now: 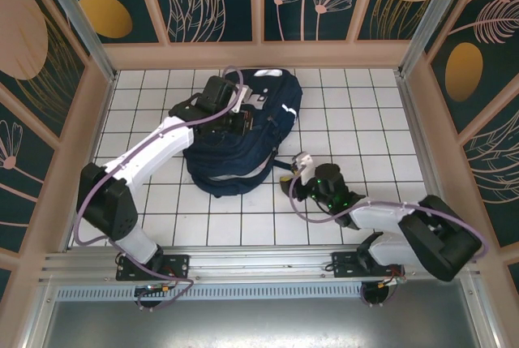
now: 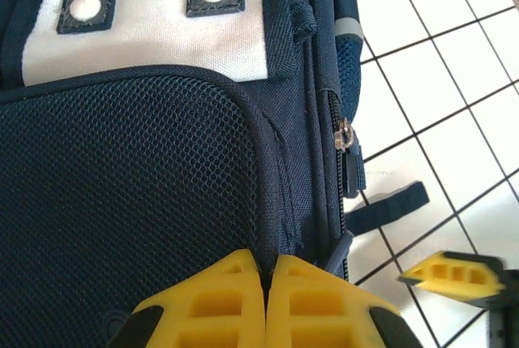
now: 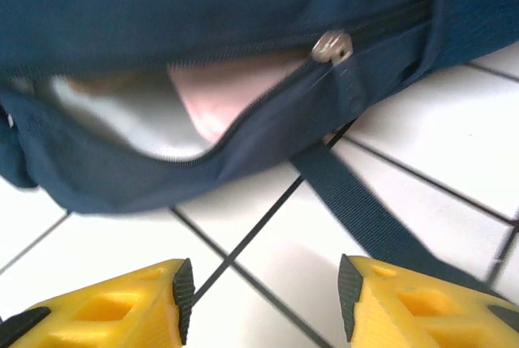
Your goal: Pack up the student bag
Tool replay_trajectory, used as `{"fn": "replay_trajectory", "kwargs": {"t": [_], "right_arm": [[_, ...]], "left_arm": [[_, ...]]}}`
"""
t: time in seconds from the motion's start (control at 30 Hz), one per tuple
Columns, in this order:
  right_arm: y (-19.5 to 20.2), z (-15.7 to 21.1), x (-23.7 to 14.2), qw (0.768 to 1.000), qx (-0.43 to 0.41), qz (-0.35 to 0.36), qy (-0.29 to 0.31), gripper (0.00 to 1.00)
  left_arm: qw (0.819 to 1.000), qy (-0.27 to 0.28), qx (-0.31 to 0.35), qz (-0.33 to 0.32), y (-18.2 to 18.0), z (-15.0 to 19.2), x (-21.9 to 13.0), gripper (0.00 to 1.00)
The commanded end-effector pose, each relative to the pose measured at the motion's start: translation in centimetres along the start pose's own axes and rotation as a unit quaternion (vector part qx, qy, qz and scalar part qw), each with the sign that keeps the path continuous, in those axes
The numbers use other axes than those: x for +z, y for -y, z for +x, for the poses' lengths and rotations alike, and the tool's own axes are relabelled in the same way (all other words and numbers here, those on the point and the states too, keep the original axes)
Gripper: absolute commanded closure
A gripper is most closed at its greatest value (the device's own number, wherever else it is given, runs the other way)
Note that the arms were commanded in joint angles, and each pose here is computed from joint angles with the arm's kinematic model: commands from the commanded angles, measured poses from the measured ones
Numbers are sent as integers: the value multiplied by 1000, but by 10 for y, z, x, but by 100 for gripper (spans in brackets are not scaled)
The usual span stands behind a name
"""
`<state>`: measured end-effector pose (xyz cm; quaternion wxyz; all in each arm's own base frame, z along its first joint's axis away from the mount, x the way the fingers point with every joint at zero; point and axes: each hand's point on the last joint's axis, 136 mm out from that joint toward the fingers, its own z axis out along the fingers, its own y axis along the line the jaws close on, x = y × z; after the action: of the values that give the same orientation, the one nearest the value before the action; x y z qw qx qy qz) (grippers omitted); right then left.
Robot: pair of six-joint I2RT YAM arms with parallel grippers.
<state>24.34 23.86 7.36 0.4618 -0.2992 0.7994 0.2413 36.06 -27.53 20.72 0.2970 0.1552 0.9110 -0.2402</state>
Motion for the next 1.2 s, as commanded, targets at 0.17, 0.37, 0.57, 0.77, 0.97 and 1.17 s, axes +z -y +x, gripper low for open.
{"fn": "replay_trajectory", "kwargs": {"t": [0.17, 0.37, 0.57, 0.77, 0.97, 1.17], "right_arm": [[3, -15, 34, 997, -67, 43, 15, 48], [12, -22, 51, 994, -85, 69, 26, 52], [12, -14, 63, 992, -104, 63, 17, 58], [5, -14, 59, 992, -119, 40, 23, 68], [9, -8, 58, 990, -135, 42, 5, 91], [13, -11, 62, 990, -134, 54, 2, 81]], "left_arm": [[995, 32, -13, 92, 32, -2, -19, 100], [994, 28, -14, 105, 34, 7, -23, 100], [994, 20, -15, 106, 32, 18, -25, 100], [995, 17, -13, 95, 27, 26, -27, 100], [996, 21, -10, 90, 26, 26, -33, 100], [996, 22, -6, 85, 25, 29, -38, 100]]}}
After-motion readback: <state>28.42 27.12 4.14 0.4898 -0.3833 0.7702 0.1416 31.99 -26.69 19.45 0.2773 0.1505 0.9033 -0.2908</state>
